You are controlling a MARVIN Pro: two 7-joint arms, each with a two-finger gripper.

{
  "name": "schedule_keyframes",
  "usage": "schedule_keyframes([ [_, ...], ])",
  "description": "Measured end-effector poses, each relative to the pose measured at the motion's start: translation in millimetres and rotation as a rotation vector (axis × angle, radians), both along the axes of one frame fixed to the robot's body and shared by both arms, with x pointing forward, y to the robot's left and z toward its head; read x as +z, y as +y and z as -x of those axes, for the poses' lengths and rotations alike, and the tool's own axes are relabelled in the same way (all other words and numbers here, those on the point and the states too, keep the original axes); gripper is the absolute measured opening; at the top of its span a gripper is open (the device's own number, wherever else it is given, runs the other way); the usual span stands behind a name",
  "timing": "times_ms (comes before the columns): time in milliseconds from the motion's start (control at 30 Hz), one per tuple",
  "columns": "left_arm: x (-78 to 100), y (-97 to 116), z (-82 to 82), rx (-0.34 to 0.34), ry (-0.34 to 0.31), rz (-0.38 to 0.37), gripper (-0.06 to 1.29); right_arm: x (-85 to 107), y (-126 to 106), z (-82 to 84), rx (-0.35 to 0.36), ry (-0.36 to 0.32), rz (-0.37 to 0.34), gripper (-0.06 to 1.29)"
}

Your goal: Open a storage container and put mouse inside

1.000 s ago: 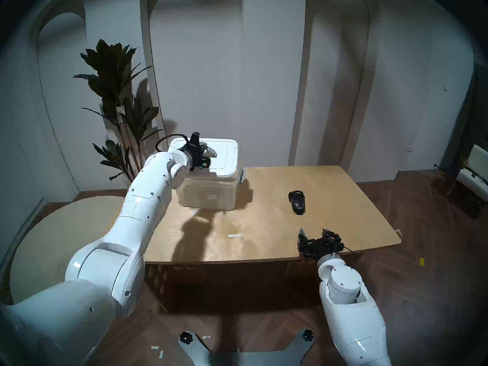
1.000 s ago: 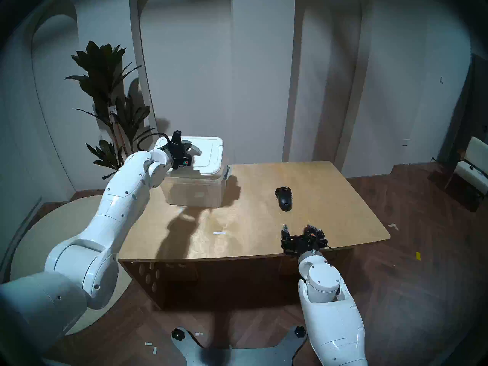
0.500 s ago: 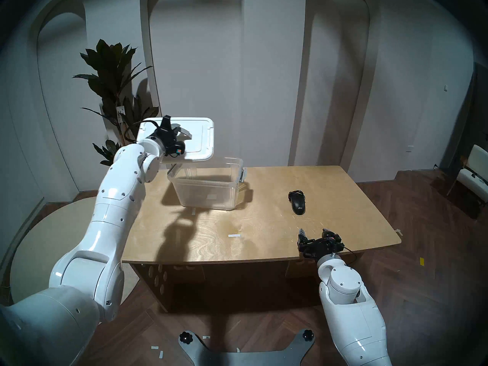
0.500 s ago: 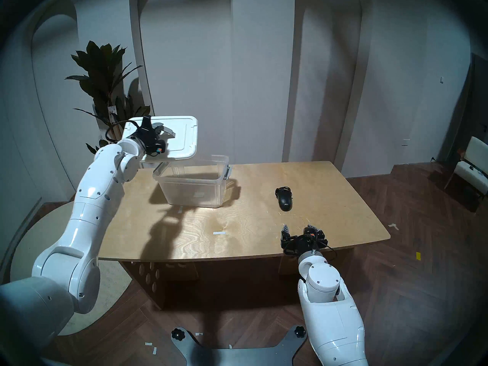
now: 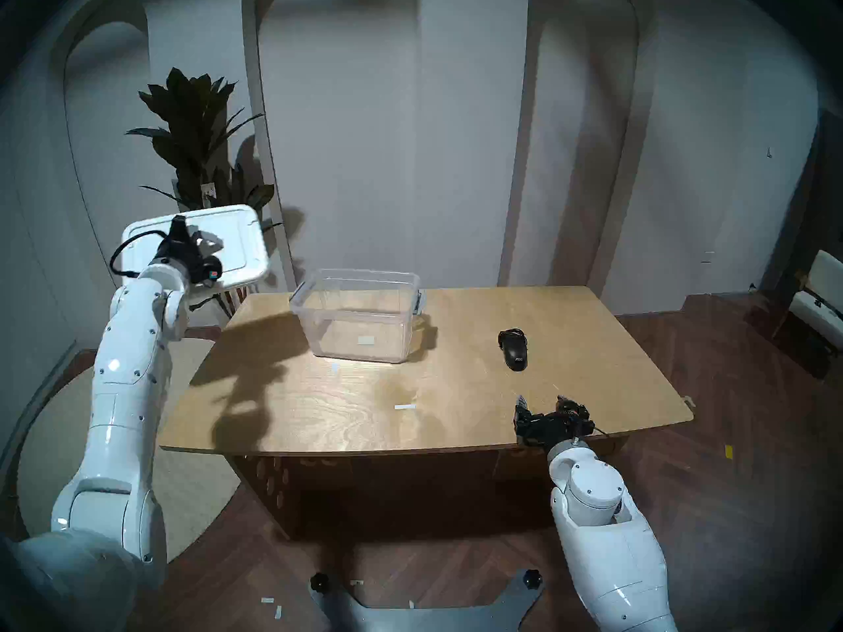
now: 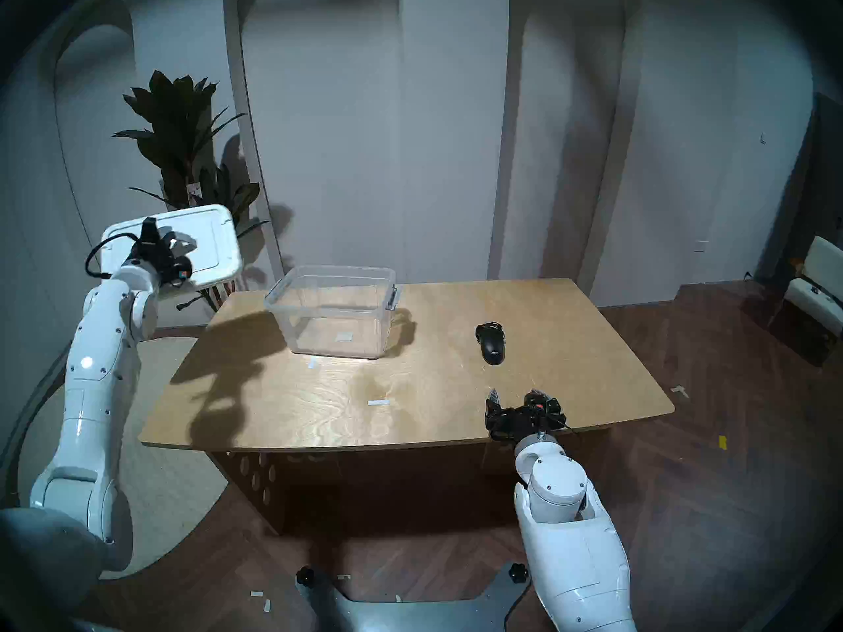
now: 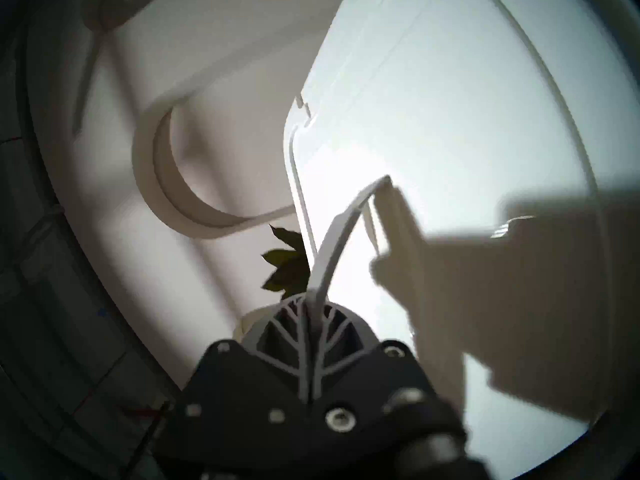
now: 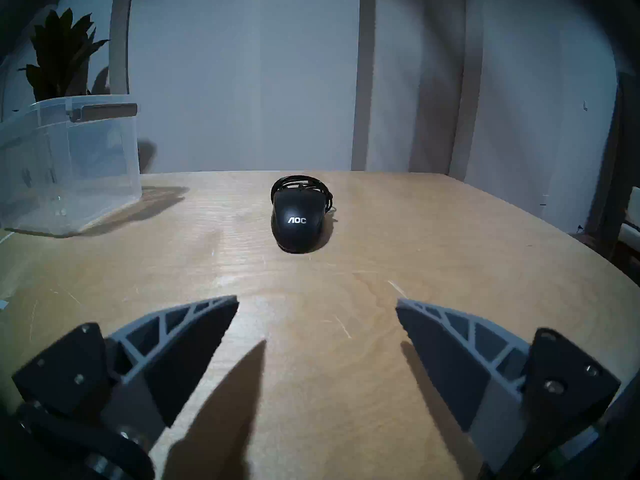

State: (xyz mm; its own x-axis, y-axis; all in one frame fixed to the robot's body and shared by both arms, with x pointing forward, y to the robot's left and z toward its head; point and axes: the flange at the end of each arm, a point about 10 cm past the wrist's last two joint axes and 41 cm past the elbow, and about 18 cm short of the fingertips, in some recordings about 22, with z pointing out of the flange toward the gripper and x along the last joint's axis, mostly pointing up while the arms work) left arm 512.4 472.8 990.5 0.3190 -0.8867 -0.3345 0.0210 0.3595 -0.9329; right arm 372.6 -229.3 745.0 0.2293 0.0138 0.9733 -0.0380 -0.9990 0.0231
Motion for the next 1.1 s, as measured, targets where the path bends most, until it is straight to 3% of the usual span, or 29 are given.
schedule_keyframes([
  [133, -24.4, 11, 12.5, 0.037, 0.038, 0.012, -0.03, 0.0, 0, 0.0, 0.000, 0.000, 0.000, 1.22],
  [333, -84.9, 6, 27.4, 0.047, 0.136, 0.052, -0.03, 0.0, 0, 0.0, -0.001, 0.000, 0.001, 1.22],
  [567, -160.1, -24, 49.9, 0.023, 0.229, 0.125, -0.03, 0.3, 0, 0.0, -0.001, -0.001, 0.000, 1.22],
  [733, -198.0, -41, 61.0, 0.015, 0.255, 0.185, -0.03, 0.6, 0, 0.1, 0.000, -0.001, 0.000, 1.22],
  [867, -220.7, -52, 63.7, 0.007, 0.258, 0.218, -0.03, 0.9, 0, 0.0, 0.000, -0.002, 0.000, 1.22],
  [1100, -221.8, -62, 50.0, -0.031, 0.184, 0.233, -0.03, 1.1, 0, 0.1, 0.001, -0.002, 0.000, 1.22],
])
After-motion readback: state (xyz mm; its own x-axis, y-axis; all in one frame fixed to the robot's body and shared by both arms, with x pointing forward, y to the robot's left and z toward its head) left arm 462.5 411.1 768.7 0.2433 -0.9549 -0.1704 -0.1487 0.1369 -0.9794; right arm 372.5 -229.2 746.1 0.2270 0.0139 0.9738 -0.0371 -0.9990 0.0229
